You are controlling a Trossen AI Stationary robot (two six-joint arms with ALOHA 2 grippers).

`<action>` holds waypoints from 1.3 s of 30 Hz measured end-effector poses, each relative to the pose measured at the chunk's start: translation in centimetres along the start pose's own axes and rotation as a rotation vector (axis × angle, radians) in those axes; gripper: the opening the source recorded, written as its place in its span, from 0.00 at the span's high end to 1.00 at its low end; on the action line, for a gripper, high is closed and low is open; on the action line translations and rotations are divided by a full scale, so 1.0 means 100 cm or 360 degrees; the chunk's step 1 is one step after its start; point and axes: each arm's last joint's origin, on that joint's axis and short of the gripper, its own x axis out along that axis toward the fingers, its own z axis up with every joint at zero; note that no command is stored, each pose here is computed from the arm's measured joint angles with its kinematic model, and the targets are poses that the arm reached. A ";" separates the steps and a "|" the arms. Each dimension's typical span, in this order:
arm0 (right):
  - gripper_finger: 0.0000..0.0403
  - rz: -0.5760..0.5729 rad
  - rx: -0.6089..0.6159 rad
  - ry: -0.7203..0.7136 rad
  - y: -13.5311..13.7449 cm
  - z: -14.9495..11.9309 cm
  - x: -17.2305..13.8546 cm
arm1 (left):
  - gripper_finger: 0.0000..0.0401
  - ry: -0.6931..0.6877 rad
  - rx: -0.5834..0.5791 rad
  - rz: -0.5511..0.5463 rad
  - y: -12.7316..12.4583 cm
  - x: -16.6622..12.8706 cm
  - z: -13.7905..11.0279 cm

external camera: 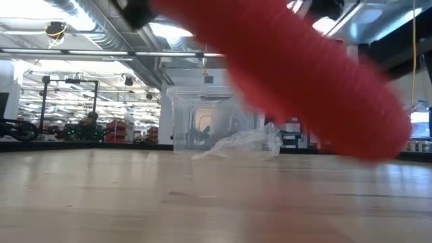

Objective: Roll bandage
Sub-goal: Roll the red bandage

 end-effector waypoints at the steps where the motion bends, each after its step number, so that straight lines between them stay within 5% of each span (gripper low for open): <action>1: 0.24 0.0019 0.0043 0.0072 0.000 -0.002 0.004 | 0.97 0.0008 -0.0020 -0.0002 0.000 0.001 -0.001; 8: 0.27 0.0192 0.0086 0.0371 0.001 -0.009 0.001 | 0.97 -0.0022 0.0004 -0.0330 -0.013 -0.002 0.006; 12: 0.27 0.0206 0.0030 0.0308 0.000 -0.004 -0.022 | 0.97 -0.0054 0.0072 -0.0469 -0.011 -0.016 0.017; 17: 0.28 0.0202 -0.0122 0.0081 0.000 -0.005 -0.056 | 0.97 -0.0424 0.0132 -0.0465 0.011 -0.069 0.059; 26: 0.28 0.0071 -0.0454 -0.0427 0.000 -0.036 -0.099 | 0.97 -0.1178 0.0272 -0.0065 0.089 -0.167 0.127; 33: 0.28 0.0030 -0.0620 -0.0695 -0.003 -0.067 -0.081 | 0.97 -0.1391 0.0312 0.0270 0.152 -0.199 0.150; 39: 0.28 -0.0026 -0.0725 -0.0960 0.001 -0.075 -0.043 | 0.97 -0.1353 0.0293 0.0430 0.182 -0.194 0.155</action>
